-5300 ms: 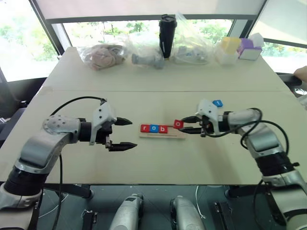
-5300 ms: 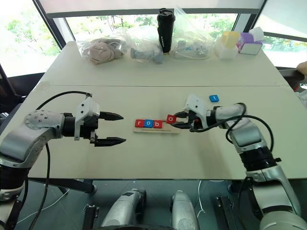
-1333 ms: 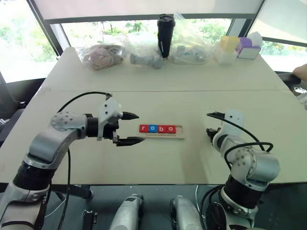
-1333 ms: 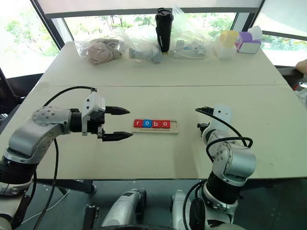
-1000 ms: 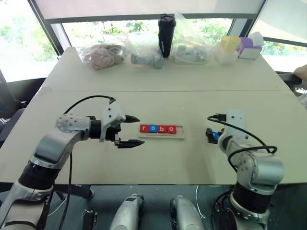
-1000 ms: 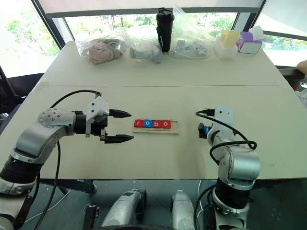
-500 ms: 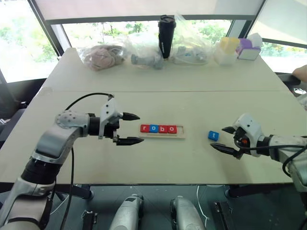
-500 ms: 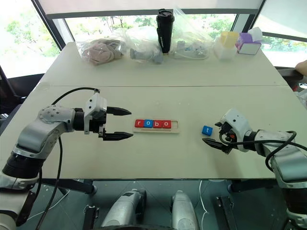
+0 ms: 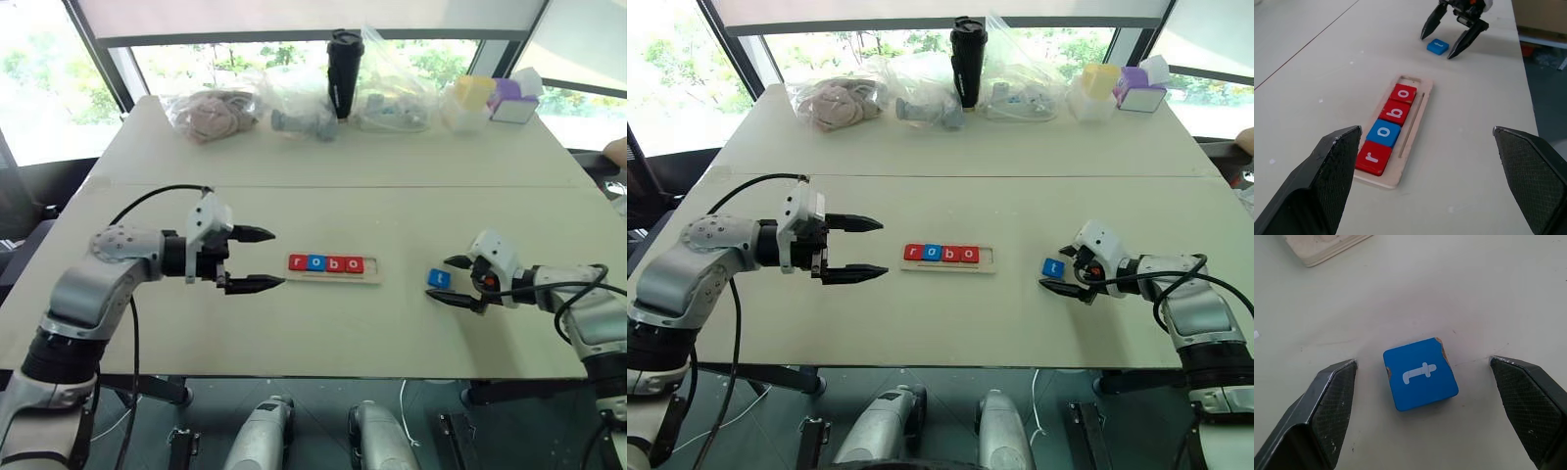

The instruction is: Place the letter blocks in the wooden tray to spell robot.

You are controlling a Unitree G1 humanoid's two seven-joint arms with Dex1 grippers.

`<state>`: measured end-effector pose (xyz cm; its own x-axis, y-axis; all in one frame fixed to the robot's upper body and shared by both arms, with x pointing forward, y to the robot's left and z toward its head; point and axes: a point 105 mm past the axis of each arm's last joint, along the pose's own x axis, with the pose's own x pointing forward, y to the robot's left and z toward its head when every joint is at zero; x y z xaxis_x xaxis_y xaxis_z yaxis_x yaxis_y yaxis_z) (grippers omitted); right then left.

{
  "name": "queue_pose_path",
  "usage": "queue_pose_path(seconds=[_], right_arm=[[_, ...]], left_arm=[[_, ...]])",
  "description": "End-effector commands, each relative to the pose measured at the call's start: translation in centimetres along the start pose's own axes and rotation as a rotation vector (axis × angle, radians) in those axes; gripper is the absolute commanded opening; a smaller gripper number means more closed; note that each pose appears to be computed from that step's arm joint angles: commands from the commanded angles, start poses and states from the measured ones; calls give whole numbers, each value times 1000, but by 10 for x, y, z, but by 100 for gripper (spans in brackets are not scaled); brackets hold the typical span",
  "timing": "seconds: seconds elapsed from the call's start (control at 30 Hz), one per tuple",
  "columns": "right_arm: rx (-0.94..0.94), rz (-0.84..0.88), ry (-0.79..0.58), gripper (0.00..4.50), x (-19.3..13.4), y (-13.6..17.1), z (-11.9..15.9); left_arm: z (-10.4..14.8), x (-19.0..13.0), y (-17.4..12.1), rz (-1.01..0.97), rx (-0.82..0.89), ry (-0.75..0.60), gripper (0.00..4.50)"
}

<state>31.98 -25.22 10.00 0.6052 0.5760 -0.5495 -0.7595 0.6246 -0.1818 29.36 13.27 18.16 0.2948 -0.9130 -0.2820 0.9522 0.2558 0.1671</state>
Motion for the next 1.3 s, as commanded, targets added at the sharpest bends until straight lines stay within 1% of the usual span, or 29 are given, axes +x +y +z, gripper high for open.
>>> queue_pose_path(seconds=[0.03, 0.17, 0.2, 0.3, 0.37, 0.5, 0.67, 0.83, 0.93, 1.3], right_arm=[[-33, -7, -12, 365, -2, -3, 4], [-40, -3, -11, 153, -4, -3, 2], [-42, -3, -11, 115, -4, -3, 3], [-61, -2, -21, 116, -6, -3, 9], [-85, 14, -52, 116, -5, 0, 22], [-143, 144, -113, 116, 9, 28, 57], [-179, 210, -146, 116, 27, 41, 78], [-223, 273, -126, 116, 45, 45, 86], [-253, 284, -94, 116, 55, 38, 86], [-295, 337, -35, 116, 68, 27, 88]], left_arm=[[8, -8, 1, 29, 35, -10, 450], [4, -13, 2, 45, 28, 5, 450], [3, -14, 2, 46, 27, 8, 450], [2, -15, 1, 44, 25, 12, 450], [1, -15, 1, 43, 24, 15, 450], [-3, -14, 1, 32, 34, 37, 450], [-2, -15, 5, 51, 50, 28, 450], [-4, -12, 1, 55, 48, 25, 450], [-3, -9, -3, 62, 40, 13, 450], [-4, -8, -6, 89, 30, 9, 450]])
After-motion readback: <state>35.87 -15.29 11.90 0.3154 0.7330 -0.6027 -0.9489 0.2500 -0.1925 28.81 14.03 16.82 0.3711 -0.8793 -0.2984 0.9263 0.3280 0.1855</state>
